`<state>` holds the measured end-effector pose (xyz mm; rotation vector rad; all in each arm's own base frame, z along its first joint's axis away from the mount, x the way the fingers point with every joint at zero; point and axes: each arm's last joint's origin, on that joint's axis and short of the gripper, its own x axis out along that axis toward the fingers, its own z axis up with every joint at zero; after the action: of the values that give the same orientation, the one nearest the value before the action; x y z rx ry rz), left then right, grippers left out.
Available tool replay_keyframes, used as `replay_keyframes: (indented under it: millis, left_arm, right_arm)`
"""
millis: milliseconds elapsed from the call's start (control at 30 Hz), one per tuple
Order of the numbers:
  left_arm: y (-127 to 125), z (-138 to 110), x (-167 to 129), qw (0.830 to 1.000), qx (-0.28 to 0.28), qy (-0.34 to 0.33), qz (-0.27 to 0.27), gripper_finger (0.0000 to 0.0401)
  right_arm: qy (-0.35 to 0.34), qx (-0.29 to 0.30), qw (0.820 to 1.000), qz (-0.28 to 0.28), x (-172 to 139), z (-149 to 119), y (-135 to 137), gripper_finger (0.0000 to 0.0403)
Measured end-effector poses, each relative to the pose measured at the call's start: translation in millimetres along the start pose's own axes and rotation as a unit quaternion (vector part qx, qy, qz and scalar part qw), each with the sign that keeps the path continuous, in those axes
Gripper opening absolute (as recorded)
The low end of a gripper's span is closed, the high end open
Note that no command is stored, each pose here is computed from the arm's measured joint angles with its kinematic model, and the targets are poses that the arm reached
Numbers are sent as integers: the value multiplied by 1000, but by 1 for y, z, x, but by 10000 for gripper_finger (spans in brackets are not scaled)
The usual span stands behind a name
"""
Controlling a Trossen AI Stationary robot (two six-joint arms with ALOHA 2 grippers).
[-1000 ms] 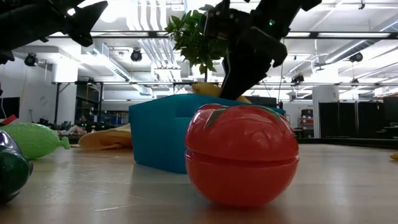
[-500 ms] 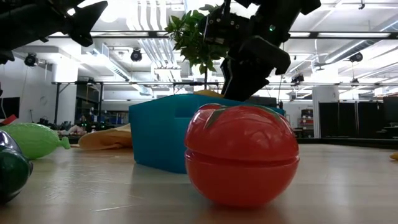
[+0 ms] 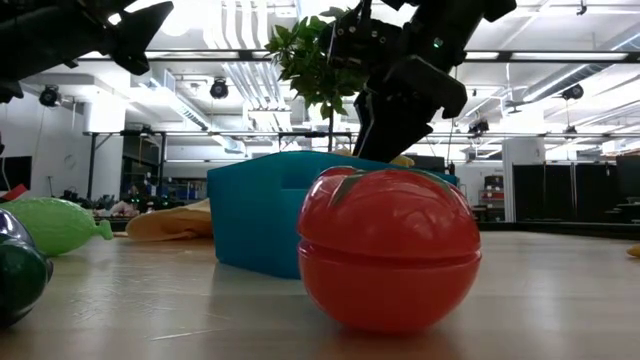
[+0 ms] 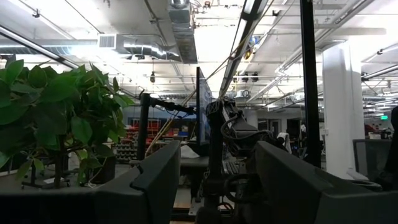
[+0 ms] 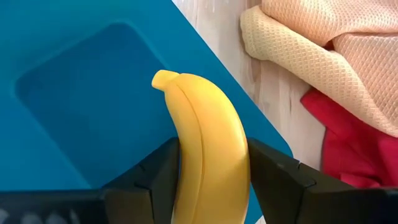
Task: Pick and placing Produce into tupperware
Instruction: Put the yellow banana into the blue bin, then put the yellow corn into the blue bin
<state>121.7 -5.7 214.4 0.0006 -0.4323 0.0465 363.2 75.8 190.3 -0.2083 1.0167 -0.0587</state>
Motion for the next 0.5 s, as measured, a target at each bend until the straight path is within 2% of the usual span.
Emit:
replay_keyframes:
  millis: [200,500]
  left_arm:
    - [0,0,0,1000,0,0,0,196]
    - [0,0,0,1000,0,0,0,196]
  right_arm:
    - [0,0,1000,0,0,0,0,181]
    - [-1,10,1000,0,-1,0,0,235]
